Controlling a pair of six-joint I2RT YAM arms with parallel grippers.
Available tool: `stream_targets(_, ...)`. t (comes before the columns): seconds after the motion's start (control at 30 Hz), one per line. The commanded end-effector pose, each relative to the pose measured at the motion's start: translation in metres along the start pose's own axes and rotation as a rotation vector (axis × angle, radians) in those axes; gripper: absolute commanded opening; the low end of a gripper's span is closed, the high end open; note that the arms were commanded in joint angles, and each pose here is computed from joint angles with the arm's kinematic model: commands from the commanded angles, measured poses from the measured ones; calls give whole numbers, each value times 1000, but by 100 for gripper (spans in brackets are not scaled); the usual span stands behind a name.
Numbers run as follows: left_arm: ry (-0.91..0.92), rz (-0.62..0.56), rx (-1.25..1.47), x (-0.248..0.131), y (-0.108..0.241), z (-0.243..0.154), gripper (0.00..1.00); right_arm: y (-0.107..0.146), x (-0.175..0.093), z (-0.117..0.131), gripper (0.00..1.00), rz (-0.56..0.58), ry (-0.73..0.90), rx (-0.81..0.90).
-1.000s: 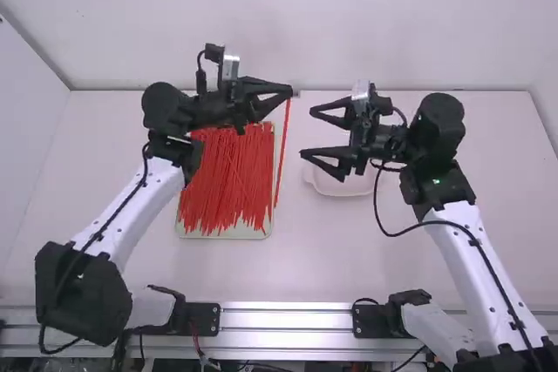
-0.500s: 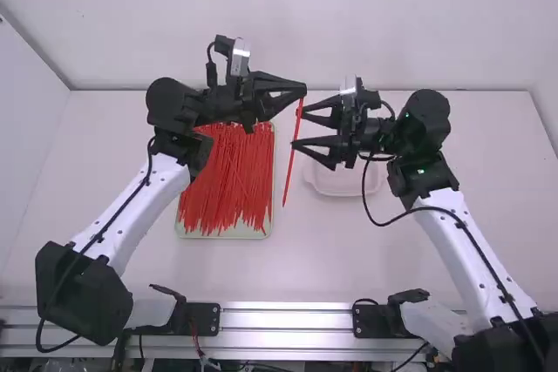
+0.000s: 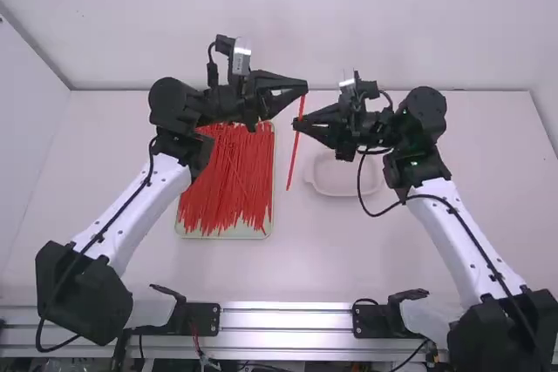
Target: Fasten the cable tie
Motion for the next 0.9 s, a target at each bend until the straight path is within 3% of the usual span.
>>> stream_targets(0.0, -20, -22, 16, 4, -7, 3, 14, -10, -3, 7, 0, 5, -22, -30)
stream_targets(0.03, -42, -27, 9, 3, -7, 7, 24, -10, -6, 6, 0, 7, -21, -30)
stream_targets(0.17, -41, -26, 32, 3, -8, 7, 45, -10, -14, 4, 0, 12, -16, -30)
stream_targets(0.23, -47, -12, 38, 4, -8, 8, 66, -11, -20, 2, 0, 16, -13, -35)
stream_targets(0.3, -56, 19, 55, 5, -8, 10, 94, -11, -26, 1, 0, 19, -9, -39)
stream_targets(0.33, -50, 49, 79, 7, -9, 10, 99, -11, -30, 0, 0, 22, -8, -40)
stream_targets(0.77, -42, 286, 226, 11, -16, 9, 99, -15, -50, 1, 0, 36, -7, -104)
stream_targets(0.87, 94, 276, 244, 13, -11, 0, 98, -16, -44, 7, 0, 44, -35, -149)
Point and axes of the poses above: each hand's point on the last joint's axis, 136 mm out from that joint toward the fingers, its own x axis out along the fingers, its own z axis along the line the jaws close on, y = z × x, the point moved 5 cm from there along -x, back along the fingers, and after that the axes turned 10 degrees about x, right-handed, at the moved point
